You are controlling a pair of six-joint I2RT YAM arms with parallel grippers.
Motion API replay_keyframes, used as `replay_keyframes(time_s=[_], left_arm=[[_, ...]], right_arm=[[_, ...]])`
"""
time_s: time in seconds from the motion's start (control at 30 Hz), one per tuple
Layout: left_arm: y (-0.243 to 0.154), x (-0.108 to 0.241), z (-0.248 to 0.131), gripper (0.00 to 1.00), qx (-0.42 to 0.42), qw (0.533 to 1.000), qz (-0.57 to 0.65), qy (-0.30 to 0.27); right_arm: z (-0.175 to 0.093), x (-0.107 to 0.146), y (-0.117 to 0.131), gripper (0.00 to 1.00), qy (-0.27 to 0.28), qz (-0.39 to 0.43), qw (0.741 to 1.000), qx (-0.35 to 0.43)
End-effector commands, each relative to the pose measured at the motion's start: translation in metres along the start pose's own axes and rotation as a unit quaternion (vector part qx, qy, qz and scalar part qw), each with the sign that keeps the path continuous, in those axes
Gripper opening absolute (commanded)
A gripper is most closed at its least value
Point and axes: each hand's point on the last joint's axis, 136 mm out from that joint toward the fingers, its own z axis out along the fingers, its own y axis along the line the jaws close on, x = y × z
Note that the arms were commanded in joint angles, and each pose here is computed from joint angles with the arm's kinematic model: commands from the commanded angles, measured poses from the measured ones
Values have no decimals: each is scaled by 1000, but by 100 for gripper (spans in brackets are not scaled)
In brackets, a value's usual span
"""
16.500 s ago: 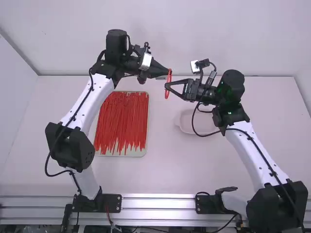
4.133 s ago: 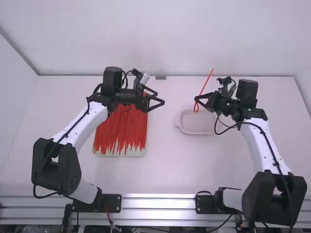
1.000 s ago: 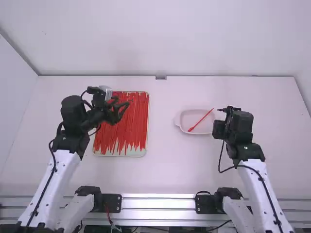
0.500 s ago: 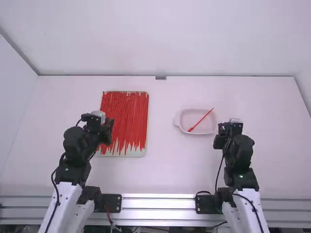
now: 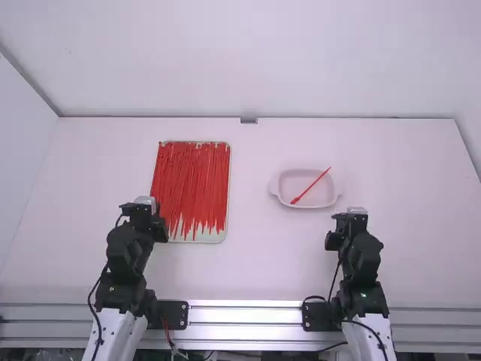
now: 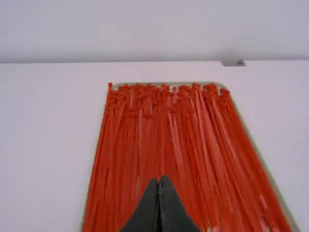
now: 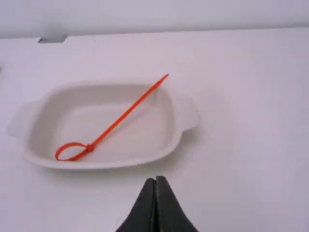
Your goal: Fasten the cable tie
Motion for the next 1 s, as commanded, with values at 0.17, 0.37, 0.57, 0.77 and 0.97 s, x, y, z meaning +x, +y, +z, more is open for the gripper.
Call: replay_keyframes(time_s=[0.17, 0.37, 0.57, 0.77, 0.97], left_arm=[[5, 29, 0, 0, -15, 1000, 3, -4], [5, 27, -2, 0, -15, 999, 4, -28], [5, 13, -7, 0, -15, 998, 4, -61], [5, 0, -13, 0, -15, 996, 5, -93], [4, -4, -15, 0, -15, 995, 5, -102]], right_arm=[[-5, -10, 0, 0, -42, 0, 999, 0], [-12, -28, 0, 0, -84, -1, 997, 0], [-18, -41, 1, 0, -116, -1, 993, 0], [-25, -53, 1, 0, -147, -2, 989, 0], [-27, -55, 1, 0, -152, -2, 988, 0]])
